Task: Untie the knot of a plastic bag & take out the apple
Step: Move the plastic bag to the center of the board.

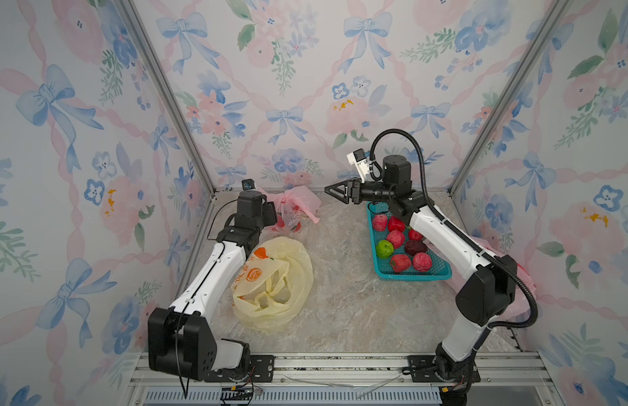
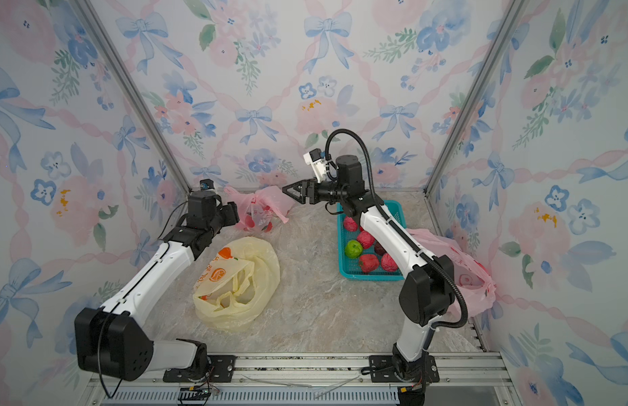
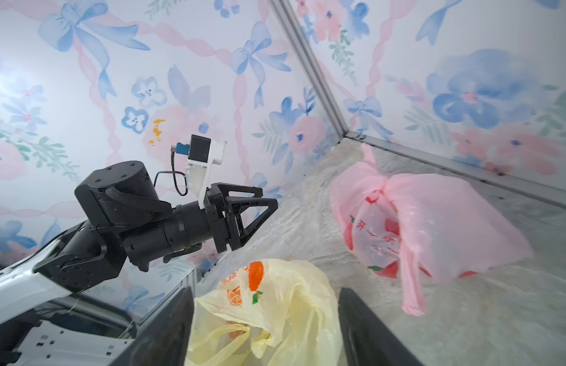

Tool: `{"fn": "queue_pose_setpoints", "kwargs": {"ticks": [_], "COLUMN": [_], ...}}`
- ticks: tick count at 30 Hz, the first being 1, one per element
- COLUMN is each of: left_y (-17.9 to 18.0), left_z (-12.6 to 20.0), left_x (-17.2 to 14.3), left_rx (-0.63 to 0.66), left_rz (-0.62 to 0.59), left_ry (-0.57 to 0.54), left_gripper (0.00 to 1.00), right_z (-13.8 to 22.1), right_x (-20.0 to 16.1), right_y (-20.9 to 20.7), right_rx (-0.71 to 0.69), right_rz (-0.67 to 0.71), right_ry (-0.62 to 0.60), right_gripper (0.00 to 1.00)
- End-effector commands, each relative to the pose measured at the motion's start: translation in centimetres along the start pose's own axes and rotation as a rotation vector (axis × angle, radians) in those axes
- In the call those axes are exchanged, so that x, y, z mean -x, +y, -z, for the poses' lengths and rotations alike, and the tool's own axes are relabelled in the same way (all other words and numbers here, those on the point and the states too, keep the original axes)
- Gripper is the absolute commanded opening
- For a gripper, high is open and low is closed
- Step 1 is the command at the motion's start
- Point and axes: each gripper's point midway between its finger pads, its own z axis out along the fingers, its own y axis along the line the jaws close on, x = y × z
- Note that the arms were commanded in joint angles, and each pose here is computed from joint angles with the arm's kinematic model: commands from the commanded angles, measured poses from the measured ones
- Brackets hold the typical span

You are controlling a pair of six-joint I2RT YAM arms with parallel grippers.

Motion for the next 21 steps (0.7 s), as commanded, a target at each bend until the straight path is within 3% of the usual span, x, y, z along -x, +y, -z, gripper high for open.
{"fn": "queue_pose_setpoints", "kwargs": {"ticks": [1,5,14,21], "left_y": [0.8,-0.7,-4.7,-5.3], "left_z": [-3.1,-7.3,-15.0,-17.0], "left_x": [1.6,1.7,-1.1,-4.2], "left_rx": [0.121,0.107,-0.002,-0.026], "left_rz": [-0.048,-0.052,-0.066,-0.060], "left_ry": [-0.036,-0.007,0.133,0.230], "left_gripper": [0.73,0.78,0.78,0.57], "right_z": [-0.5,1.4,5.6,7.2], "right_x": [-5.1,-5.3,-5.1,-5.1], "right_y": [-2.4,-3.5,-4.6,-5.6], "right_rx": [-0.121,-0.199,-0.272,-0.304], "right_rz": [-0.028,-0.011,-0.017,-0.035], "right_ry": [0.122,0.122,0.065,0.043], "right_gripper": [0.73,0.74,0.74,0.74]}}
